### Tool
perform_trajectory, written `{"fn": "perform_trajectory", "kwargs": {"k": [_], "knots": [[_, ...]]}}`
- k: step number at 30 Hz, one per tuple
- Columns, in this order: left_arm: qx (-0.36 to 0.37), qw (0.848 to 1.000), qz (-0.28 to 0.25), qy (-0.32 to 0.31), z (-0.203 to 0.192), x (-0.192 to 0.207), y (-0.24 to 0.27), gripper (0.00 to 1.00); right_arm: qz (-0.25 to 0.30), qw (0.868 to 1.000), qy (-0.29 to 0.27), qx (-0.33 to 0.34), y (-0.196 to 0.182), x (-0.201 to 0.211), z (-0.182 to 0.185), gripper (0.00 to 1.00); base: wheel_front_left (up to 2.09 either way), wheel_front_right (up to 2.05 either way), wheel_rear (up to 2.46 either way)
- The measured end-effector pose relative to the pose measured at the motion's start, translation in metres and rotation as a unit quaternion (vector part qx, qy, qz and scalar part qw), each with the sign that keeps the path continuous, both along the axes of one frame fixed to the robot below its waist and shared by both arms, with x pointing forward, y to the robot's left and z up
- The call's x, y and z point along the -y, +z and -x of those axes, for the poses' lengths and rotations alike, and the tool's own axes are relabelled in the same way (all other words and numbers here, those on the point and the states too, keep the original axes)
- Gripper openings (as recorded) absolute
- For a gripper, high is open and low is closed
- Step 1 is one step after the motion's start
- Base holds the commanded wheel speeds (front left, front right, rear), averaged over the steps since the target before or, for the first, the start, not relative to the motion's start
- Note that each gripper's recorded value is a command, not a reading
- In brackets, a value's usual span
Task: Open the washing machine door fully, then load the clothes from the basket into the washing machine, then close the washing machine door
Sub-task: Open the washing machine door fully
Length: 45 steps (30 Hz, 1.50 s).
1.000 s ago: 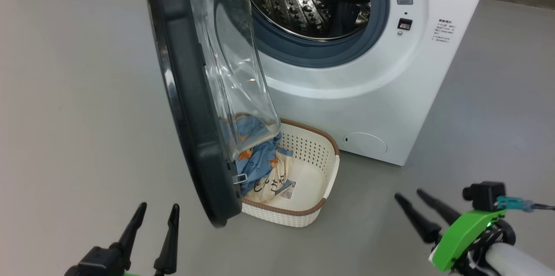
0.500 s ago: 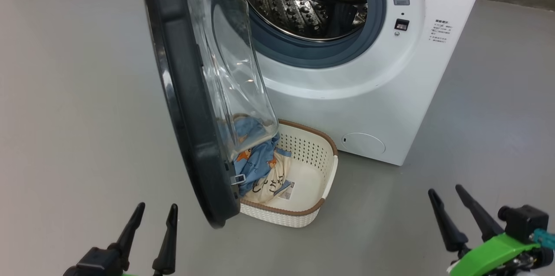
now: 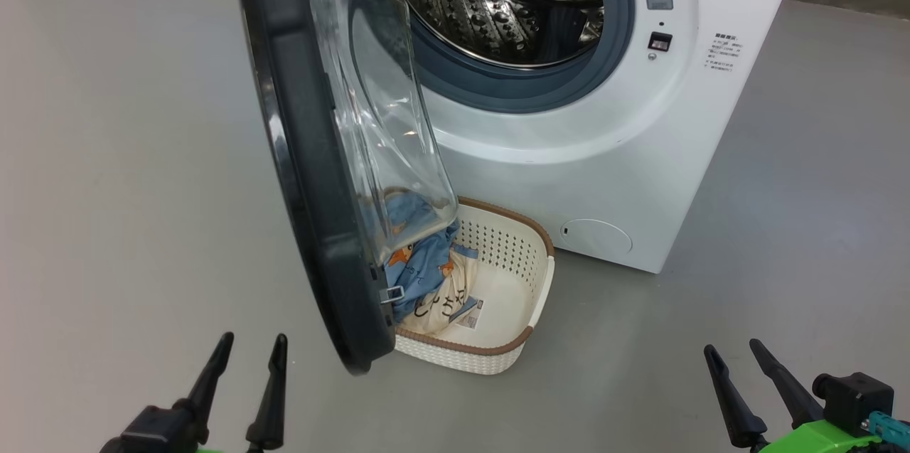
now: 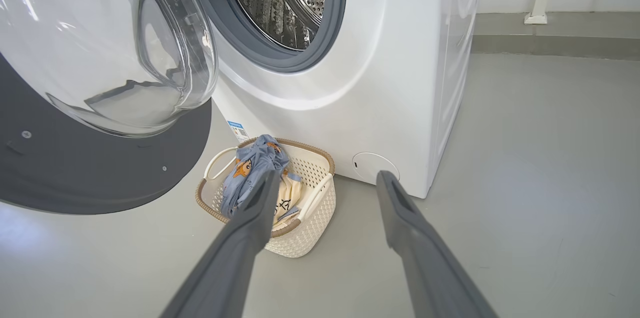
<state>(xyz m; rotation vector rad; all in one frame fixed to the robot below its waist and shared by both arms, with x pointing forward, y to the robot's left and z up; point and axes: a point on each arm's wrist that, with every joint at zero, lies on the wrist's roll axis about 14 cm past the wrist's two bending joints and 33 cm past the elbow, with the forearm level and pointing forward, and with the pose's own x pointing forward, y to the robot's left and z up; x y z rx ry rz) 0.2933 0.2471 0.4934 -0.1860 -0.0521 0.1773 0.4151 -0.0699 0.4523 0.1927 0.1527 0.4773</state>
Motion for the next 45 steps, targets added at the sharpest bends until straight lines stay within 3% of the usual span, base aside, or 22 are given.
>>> {"fn": "perform_trajectory", "kwargs": {"k": [1,2,6,11,16,21,26,31,37,45], "knots": [[0.002,1.000,-0.001,0.001,0.000,-0.001,0.001,0.55,0.000,1.000,0.000,0.001,0.000,0.000,0.000,1.00,0.00,0.00,0.00],[0.005,1.000,-0.001,0.005,0.000,-0.003,0.003,0.00,0.001,1.000,0.000,0.001,0.001,0.000,0.000,1.00,0.00,0.00,0.00],[0.036,0.999,-0.009,0.032,0.002,-0.019,0.023,0.00,-0.001,1.000,0.000,0.003,0.002,-0.002,0.000,1.00,0.00,0.00,0.00],[0.134,0.989,-0.013,0.055,0.000,-0.032,0.085,0.00,0.002,1.000,0.005,0.006,0.003,-0.005,0.000,1.00,0.00,0.00,0.00],[0.229,0.973,-0.020,0.005,-0.004,0.000,0.146,0.00,0.002,1.000,0.005,0.007,0.003,-0.005,0.000,1.00,0.00,0.00,0.00],[0.257,0.965,-0.005,-0.058,-0.007,0.042,0.162,0.00,0.002,1.000,0.004,0.006,0.002,-0.004,0.000,1.00,0.00,0.00,0.00],[0.233,0.964,0.021,-0.129,-0.015,0.090,0.147,0.00,0.003,1.000,0.002,0.006,0.001,-0.002,-0.001,1.00,0.00,0.00,0.00],[0.167,0.969,0.081,-0.160,-0.024,0.112,0.103,0.00,0.003,1.000,0.003,0.004,-0.001,-0.002,-0.002,1.00,0.00,0.00,0.00],[0.099,0.977,0.098,-0.159,-0.033,0.113,0.060,0.00,0.003,1.000,0.004,0.004,-0.001,-0.002,-0.002,1.00,0.00,0.00,0.00],[0.070,0.982,0.108,-0.141,-0.041,0.100,0.042,0.00,0.003,1.000,0.003,0.006,0.001,-0.002,-0.002,1.00,0.00,0.00,0.00]]}}
